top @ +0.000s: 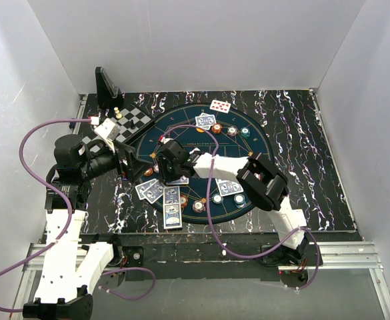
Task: Distribute texas hold em gaming equipment
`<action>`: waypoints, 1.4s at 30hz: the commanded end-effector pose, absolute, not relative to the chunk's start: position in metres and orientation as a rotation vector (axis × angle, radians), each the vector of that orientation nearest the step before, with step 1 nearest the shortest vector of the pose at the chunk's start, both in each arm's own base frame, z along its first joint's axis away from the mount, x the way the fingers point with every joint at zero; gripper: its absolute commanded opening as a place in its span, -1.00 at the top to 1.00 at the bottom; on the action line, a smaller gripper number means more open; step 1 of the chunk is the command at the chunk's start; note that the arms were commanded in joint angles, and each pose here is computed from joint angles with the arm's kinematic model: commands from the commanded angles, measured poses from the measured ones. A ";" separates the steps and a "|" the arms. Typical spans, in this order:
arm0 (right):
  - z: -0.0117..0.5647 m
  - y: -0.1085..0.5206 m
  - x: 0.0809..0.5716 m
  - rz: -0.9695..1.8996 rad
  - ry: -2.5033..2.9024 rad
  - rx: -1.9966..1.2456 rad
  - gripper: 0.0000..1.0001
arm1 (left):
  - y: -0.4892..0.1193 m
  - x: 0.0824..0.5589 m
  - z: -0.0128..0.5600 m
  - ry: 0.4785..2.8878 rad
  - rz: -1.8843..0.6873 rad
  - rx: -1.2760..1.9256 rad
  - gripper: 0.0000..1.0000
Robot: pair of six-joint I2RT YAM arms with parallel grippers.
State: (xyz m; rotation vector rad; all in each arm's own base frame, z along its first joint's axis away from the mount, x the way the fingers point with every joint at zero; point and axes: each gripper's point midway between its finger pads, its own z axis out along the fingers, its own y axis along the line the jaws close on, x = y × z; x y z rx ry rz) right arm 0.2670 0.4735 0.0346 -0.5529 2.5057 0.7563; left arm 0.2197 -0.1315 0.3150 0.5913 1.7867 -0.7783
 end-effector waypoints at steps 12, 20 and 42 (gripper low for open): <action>0.033 0.372 0.314 0.424 2.532 -0.366 0.30 | -0.132 0.218 0.329 1.747 -0.776 0.602 -1.00; 0.062 0.366 0.318 0.477 2.492 -0.367 0.21 | -0.130 0.219 0.320 1.760 -0.762 0.604 -1.00; 0.171 0.277 0.244 0.648 2.421 -0.287 -0.75 | -0.055 0.252 0.264 2.060 -0.303 0.271 -1.00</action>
